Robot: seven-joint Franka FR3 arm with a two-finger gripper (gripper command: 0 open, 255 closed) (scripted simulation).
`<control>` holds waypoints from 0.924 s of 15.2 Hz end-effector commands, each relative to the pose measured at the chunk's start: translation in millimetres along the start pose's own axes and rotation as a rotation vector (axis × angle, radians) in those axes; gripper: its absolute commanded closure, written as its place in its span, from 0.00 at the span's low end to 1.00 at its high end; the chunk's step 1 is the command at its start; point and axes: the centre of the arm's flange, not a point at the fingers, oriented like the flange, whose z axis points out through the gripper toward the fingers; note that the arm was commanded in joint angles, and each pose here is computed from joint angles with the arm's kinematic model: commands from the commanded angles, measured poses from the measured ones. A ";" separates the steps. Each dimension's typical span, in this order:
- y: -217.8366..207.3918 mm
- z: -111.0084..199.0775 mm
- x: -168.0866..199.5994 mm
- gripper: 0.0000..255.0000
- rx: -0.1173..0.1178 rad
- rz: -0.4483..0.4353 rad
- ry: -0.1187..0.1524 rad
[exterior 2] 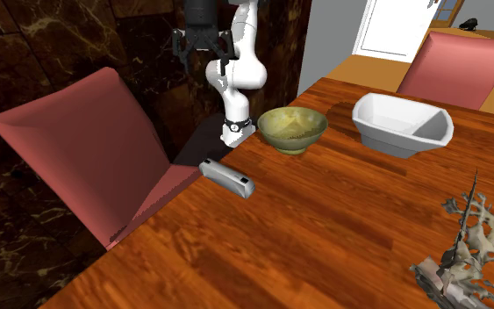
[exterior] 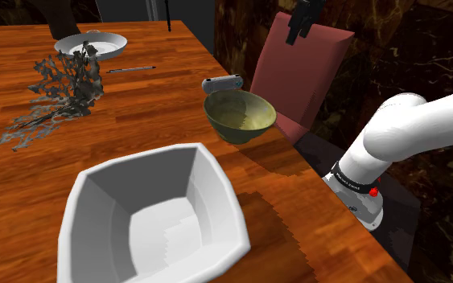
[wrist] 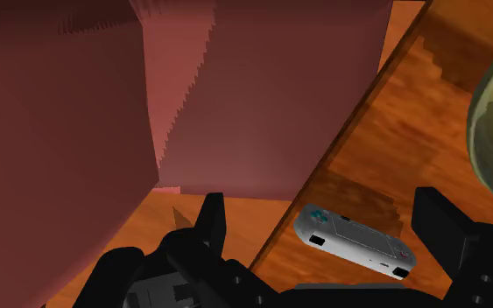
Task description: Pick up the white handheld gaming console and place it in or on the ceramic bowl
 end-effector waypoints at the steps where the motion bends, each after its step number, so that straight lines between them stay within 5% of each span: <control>1: 0.0 0.0 0.0 0.00 0.000 0.000 0.000; 14: -14.2 109.9 135.3 0.00 0.109 -0.715 -0.026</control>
